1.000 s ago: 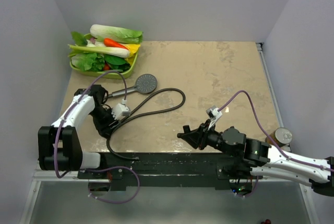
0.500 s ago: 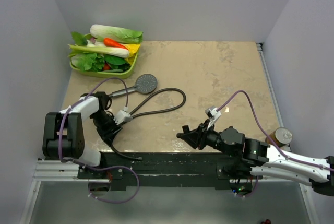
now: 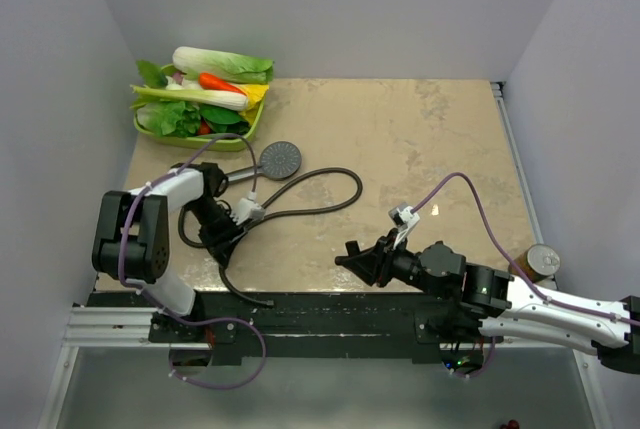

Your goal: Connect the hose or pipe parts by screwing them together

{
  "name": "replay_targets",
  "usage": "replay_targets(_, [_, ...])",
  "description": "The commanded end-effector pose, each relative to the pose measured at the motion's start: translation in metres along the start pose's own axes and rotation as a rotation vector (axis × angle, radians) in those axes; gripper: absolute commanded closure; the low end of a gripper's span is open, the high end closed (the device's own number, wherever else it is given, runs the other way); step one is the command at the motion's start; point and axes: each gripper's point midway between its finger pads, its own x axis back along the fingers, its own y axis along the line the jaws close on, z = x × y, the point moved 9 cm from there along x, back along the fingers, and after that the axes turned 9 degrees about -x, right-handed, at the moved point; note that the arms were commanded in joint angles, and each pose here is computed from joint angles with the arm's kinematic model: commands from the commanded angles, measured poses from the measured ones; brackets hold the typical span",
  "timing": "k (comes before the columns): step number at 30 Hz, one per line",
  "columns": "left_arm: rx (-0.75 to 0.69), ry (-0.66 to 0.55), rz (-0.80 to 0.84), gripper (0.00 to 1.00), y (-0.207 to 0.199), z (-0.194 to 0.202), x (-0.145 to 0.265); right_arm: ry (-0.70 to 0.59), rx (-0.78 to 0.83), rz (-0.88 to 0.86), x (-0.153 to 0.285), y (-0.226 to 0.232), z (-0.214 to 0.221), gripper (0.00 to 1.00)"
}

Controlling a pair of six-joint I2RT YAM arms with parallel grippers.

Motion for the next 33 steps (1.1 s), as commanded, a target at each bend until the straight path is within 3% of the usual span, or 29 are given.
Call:
replay_targets(1, [-0.07, -0.098, -0.068, 0.46, 0.013, -0.029, -0.006, -0.074, -0.017, -0.073, 0.004, 0.019, -0.018, 1.0])
replay_targets(7, [-0.071, -0.035, -0.182, 0.59, 0.015, -0.031, -0.023, -0.077, -0.017, -0.066, 0.005, 0.016, -0.018, 1.0])
replay_targets(10, [-0.087, -0.06, -0.299, 0.73, 0.024, -0.043, -0.027, -0.079, -0.017, -0.064, 0.004, 0.015, -0.017, 1.0])
replay_targets(12, [-0.103, -0.061, -0.341, 0.92, 0.029, -0.055, -0.027, -0.086, -0.018, -0.064, 0.004, 0.015, -0.017, 1.0])
replay_targets(14, [-0.105, -0.062, -0.337, 1.0, 0.036, -0.069, -0.033, -0.098, -0.013, -0.064, 0.004, 0.016, -0.02, 1.0])
replay_targets(26, [-0.201, -0.232, -0.378, 1.0, 0.08, -0.239, -0.002, -0.148, 0.007, -0.039, 0.016, 0.022, -0.036, 1.0])
replay_targets(33, [-0.202, -0.273, -0.296, 1.0, 0.071, -0.275, -0.015, -0.16, 0.016, -0.027, 0.019, 0.024, -0.041, 1.0])
